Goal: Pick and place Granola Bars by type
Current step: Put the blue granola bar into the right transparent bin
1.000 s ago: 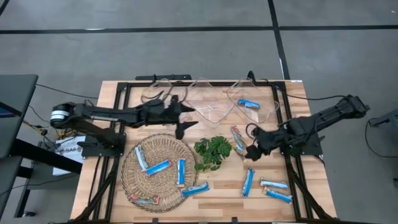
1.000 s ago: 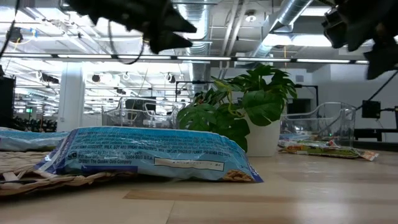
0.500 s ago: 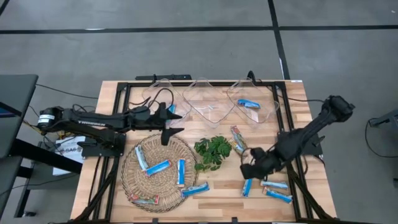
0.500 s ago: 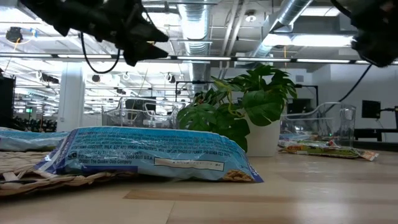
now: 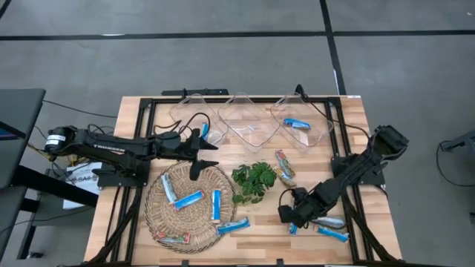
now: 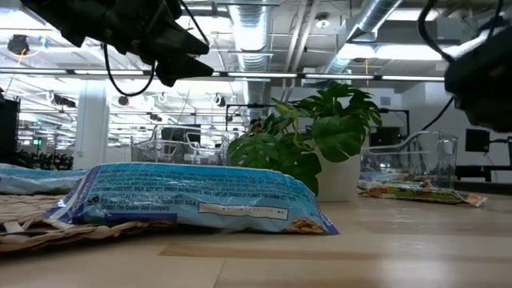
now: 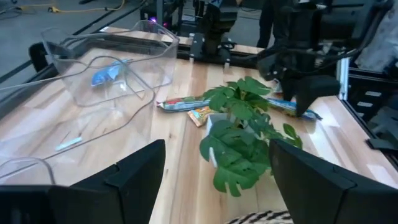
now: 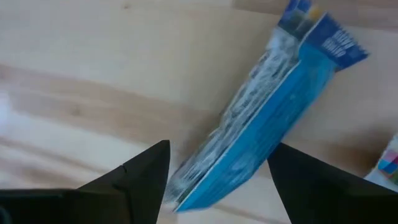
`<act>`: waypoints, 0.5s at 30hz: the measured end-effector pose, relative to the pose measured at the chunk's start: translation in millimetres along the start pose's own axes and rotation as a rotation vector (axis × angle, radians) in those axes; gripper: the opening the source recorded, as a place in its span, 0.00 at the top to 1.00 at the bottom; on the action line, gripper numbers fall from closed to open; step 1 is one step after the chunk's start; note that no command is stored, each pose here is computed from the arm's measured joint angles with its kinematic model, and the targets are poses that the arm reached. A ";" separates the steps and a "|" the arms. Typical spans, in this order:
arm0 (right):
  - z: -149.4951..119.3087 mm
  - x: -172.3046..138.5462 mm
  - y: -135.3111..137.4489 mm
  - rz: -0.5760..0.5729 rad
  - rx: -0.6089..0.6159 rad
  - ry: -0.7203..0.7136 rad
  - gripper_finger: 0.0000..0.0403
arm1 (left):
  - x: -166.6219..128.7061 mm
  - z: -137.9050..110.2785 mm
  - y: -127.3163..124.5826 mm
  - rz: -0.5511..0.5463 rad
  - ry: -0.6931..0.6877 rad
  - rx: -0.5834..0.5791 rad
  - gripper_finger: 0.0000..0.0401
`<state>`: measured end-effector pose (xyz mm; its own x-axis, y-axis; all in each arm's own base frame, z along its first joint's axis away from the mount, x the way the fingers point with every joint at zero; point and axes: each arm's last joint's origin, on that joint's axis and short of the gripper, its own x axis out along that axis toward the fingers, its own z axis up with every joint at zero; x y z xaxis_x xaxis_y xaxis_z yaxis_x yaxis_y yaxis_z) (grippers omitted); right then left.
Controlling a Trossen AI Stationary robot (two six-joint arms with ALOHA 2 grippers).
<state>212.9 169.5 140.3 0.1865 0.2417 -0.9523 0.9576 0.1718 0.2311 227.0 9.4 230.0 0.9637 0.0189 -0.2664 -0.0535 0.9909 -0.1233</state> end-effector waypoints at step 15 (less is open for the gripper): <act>6.7 4.8 -1.0 -0.059 0.017 0.007 0.64 | 0.0 0.1 -0.2 -0.006 0.000 0.009 0.30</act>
<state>214.3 164.2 134.2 0.1276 0.2385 -0.9627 0.9706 0.1697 0.1707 227.0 9.2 230.1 0.9641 0.0125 -0.2654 -0.0449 0.9922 -0.1163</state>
